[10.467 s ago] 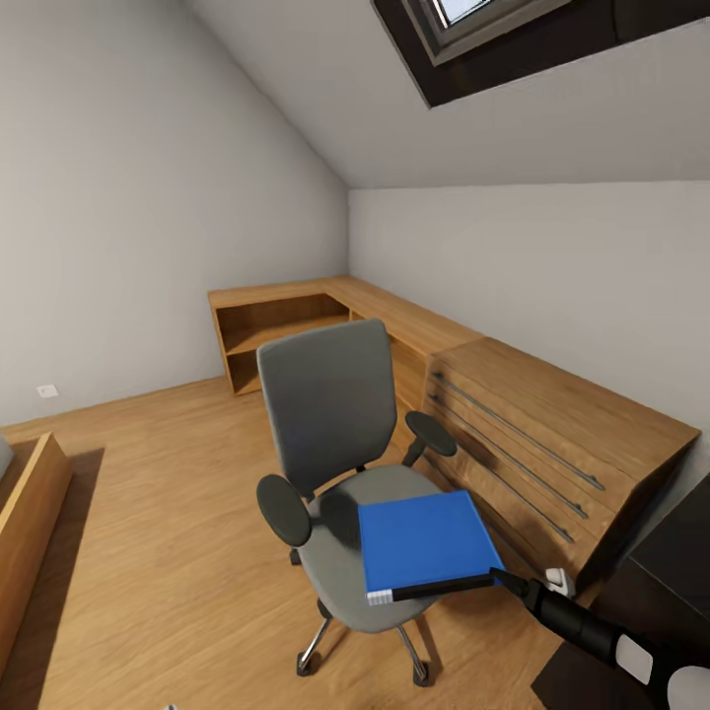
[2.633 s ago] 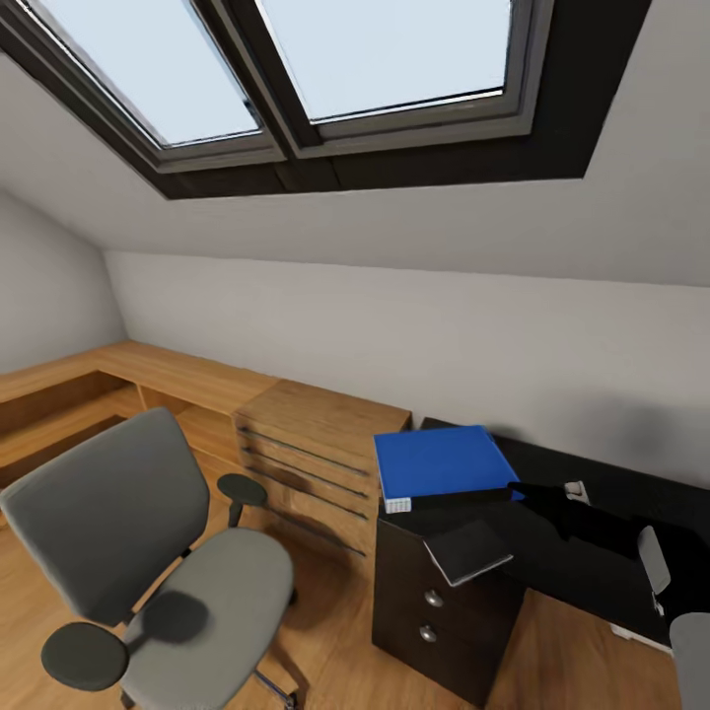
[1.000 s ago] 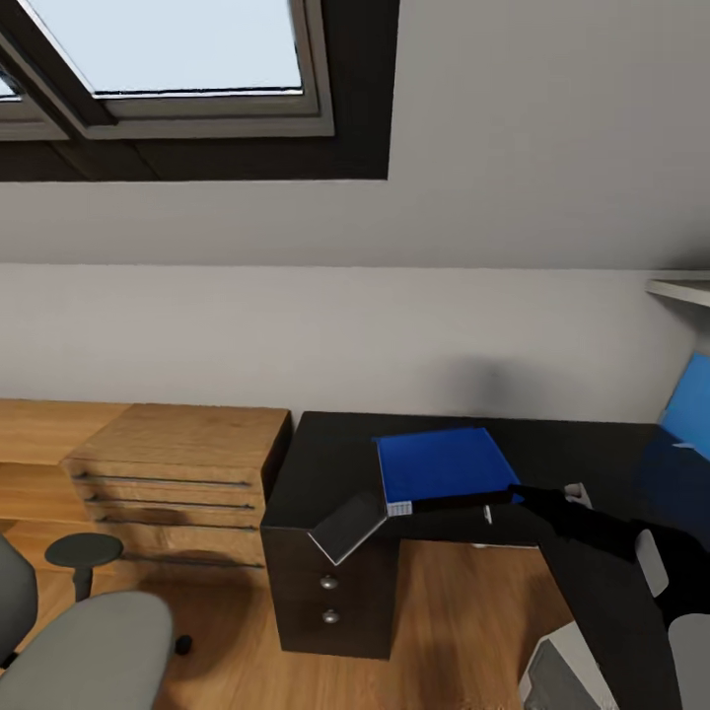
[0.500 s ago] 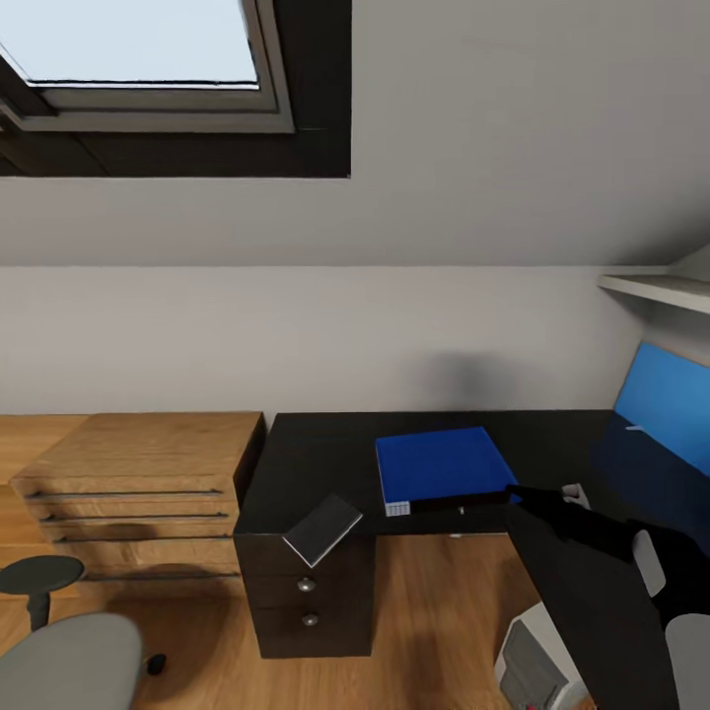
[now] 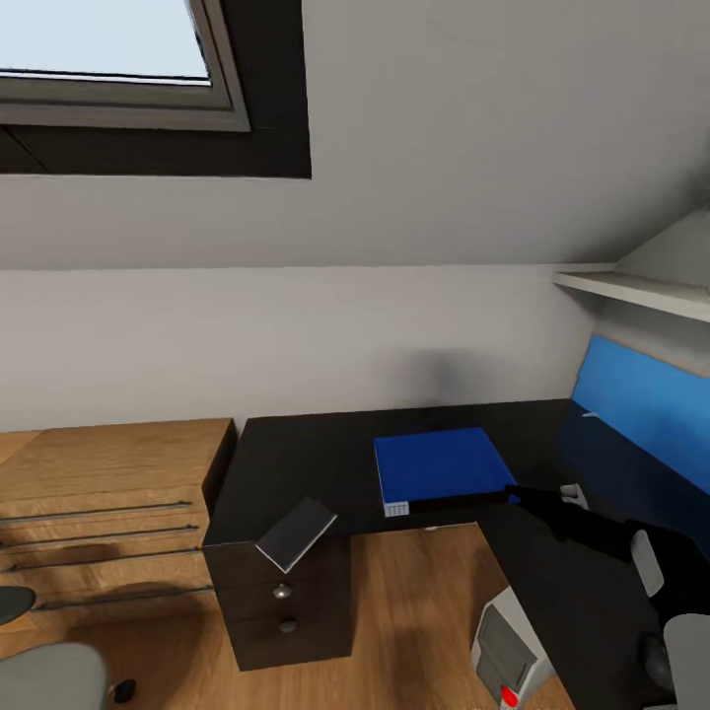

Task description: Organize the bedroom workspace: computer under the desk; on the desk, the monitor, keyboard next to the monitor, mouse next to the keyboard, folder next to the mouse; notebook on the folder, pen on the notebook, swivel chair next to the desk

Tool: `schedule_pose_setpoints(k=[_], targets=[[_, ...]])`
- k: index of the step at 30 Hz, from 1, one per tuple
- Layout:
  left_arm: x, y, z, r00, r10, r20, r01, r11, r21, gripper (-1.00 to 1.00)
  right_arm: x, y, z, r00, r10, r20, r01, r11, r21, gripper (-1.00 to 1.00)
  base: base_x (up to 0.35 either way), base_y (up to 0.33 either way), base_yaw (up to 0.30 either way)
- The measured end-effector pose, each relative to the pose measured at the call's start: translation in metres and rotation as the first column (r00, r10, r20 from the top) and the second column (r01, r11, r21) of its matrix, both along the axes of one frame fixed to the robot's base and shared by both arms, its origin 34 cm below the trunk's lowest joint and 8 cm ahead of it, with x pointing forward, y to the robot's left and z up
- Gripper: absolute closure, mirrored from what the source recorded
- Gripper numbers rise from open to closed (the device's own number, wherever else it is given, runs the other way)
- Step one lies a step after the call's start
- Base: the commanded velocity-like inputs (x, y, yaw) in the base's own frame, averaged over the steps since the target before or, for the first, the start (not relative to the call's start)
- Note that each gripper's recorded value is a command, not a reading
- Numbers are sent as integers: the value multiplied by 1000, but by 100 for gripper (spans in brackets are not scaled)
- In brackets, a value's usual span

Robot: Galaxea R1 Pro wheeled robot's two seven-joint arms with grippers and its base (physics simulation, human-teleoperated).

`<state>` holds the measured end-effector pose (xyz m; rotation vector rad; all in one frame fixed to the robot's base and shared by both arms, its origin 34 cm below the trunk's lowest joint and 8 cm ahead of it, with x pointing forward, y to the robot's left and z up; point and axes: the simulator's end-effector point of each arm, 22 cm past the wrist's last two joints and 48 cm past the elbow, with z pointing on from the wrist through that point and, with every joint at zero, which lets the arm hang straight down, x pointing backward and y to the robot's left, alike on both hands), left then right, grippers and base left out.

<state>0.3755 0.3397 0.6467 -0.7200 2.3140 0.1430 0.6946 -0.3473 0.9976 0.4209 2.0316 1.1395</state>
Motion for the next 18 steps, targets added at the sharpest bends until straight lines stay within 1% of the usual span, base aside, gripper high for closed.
schedule_pose_setpoints(k=[10, 18], targets=[[0, 0, 0, 1000, 0, 0, 0, 1000, 0, -100, 0, 0, 0, 1000, 1, 0, -1, 1000, 0, 100, 0, 0, -23], [0, 0, 0, 1000, 1, 0, -1, 1000, 0, -100, 0, 4, 0, 1000, 4, 0, -4, 1000, 4, 100, 0, 0, -206]])
